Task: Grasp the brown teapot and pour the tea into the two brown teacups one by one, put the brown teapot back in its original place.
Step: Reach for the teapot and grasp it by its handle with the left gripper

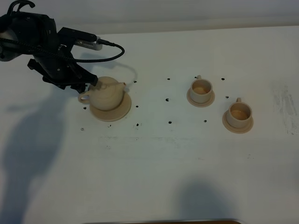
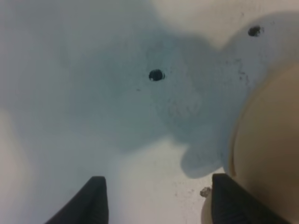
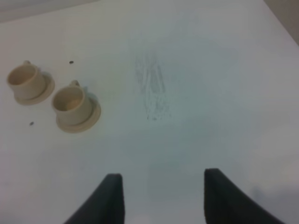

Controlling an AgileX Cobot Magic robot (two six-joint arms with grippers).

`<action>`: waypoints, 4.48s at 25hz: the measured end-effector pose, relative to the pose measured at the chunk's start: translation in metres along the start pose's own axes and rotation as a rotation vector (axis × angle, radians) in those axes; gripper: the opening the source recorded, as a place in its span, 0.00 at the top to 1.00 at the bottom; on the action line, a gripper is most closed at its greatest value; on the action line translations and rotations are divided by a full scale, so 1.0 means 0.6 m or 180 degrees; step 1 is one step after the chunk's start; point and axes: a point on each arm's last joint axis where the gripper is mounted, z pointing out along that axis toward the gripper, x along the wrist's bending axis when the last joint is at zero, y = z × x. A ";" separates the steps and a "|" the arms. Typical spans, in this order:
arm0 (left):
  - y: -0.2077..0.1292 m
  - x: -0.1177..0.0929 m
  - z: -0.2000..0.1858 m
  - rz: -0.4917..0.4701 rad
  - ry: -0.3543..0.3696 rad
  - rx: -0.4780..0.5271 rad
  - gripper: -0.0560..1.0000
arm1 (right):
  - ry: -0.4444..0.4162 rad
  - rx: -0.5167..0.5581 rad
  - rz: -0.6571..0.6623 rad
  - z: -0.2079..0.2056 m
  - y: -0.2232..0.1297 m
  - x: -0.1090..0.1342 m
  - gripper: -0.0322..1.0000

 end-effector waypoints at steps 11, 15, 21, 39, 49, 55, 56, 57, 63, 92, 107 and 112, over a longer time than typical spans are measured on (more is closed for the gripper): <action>-0.004 -0.005 0.000 -0.0027 -0.0131 0.0092 0.50 | 0.0000 0.0000 0.0000 0.000 0.000 0.000 0.57; -0.007 -0.007 -0.002 -0.0036 -0.0158 0.0136 0.50 | 0.0000 0.0000 0.0000 0.000 0.000 0.000 0.57; -0.013 -0.009 -0.005 -0.0021 -0.0216 0.0273 0.50 | 0.0000 0.0000 0.0000 0.000 0.000 0.000 0.57; -0.022 -0.011 -0.008 -0.0142 -0.0382 0.0440 0.50 | 0.0000 0.0000 0.0000 0.000 0.000 0.000 0.57; -0.024 -0.014 -0.008 -0.0026 -0.0451 0.0490 0.50 | 0.0000 0.0000 0.0000 0.000 0.000 0.000 0.57; -0.021 -0.008 -0.015 0.0167 -0.0430 0.0377 0.50 | 0.0000 0.0000 0.0000 0.000 0.000 0.000 0.57; -0.018 -0.005 -0.020 0.0174 -0.0417 0.0301 0.50 | 0.0000 0.0000 0.0000 0.000 0.000 0.000 0.57; -0.015 -0.002 -0.030 0.0189 -0.0398 0.0215 0.50 | 0.0000 0.0000 0.0000 0.000 0.000 0.000 0.57; -0.010 0.000 -0.098 0.0246 -0.0394 -0.0132 0.50 | 0.0001 0.0000 0.0000 0.000 0.000 0.000 0.57; -0.048 -0.079 -0.092 0.0846 -0.0277 0.0486 0.50 | 0.0030 0.0007 0.0015 0.000 0.000 0.001 0.57; -0.042 -0.089 -0.048 0.1120 -0.0175 0.0477 0.50 | 0.0030 0.0007 0.0015 0.000 0.000 0.001 0.57; -0.041 -0.093 -0.035 0.1161 -0.0172 0.0492 0.50 | 0.0030 0.0007 0.0015 0.000 0.000 0.001 0.57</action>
